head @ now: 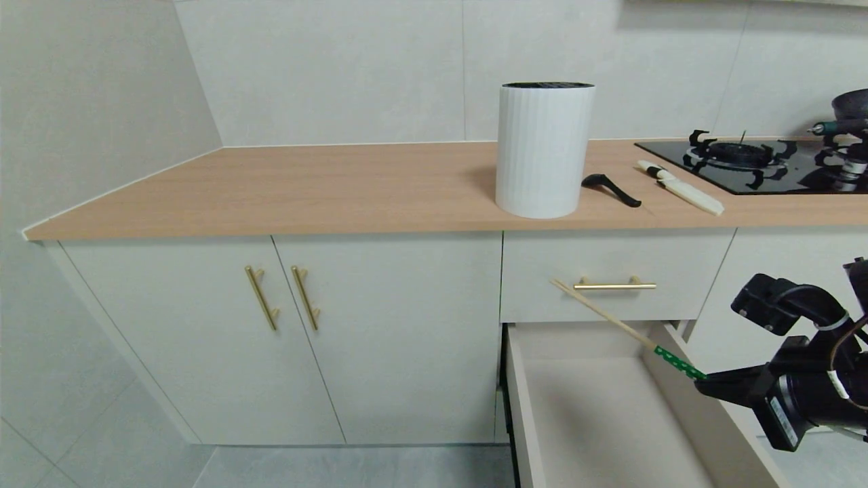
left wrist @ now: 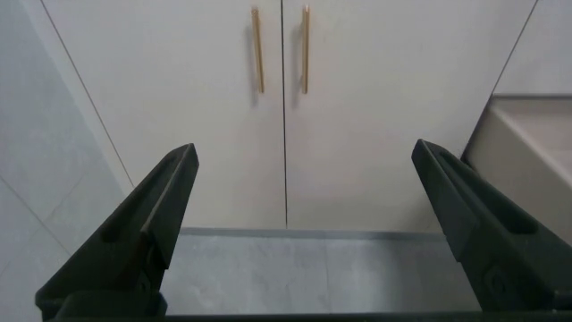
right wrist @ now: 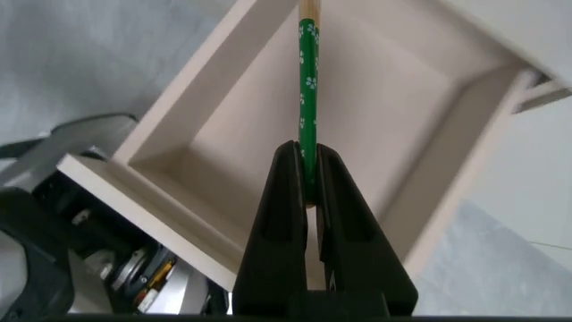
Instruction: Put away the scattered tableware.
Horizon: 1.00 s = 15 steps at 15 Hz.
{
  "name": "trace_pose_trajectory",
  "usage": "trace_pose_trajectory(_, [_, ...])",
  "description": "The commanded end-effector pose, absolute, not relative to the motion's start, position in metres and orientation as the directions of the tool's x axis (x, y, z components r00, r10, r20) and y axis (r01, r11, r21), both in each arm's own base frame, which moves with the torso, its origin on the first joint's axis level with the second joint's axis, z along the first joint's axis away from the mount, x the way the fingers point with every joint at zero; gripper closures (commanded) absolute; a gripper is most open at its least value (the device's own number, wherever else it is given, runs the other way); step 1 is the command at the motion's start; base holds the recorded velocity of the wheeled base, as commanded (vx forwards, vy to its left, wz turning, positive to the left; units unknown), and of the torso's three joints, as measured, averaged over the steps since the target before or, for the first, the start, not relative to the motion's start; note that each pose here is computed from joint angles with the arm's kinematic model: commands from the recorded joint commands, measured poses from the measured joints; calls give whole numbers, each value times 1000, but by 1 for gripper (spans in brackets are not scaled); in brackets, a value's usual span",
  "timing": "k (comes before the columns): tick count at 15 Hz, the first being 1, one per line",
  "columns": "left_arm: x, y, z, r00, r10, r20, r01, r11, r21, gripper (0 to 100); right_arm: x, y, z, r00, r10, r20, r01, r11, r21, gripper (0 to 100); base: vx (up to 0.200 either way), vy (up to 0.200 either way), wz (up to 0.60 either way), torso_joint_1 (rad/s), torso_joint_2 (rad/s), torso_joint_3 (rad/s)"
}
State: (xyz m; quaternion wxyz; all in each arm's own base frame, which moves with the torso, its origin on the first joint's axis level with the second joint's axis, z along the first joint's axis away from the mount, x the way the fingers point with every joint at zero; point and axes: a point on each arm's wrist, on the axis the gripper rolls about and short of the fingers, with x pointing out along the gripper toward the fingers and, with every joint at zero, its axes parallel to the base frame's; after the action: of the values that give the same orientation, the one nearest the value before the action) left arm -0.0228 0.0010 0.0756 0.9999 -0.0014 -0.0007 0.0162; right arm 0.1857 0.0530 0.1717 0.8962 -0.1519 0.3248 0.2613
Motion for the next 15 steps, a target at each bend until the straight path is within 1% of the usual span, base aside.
trace_pose_trajectory(1, [-23,1,76,999,32,2,-32,999,-3,0,190,55,165,633,367,-682,-572,815,-93,100,0,0,0,-149,456,295])
trace_pose_trajectory(6, [-23,1,76,999,32,3,-32,999,-3,0,198,57,154,596,357,-719,-577,814,-75,100,0,0,0,-122,433,300])
trace_pose_trajectory(9, [-23,1,76,999,32,2,-32,999,-3,0,202,58,149,580,353,-734,-578,813,-67,100,0,0,0,-35,123,77])
trace_pose_trajectory(13, [-23,1,76,999,32,3,-32,999,-3,0,212,61,142,562,343,-753,-568,822,-50,100,0,0,0,-2,8,13])
trace_pose_trajectory(15, [-23,1,76,999,32,3,-32,999,-3,0,232,66,118,523,320,-790,-528,849,-6,100,0,0,0,0,0,0])
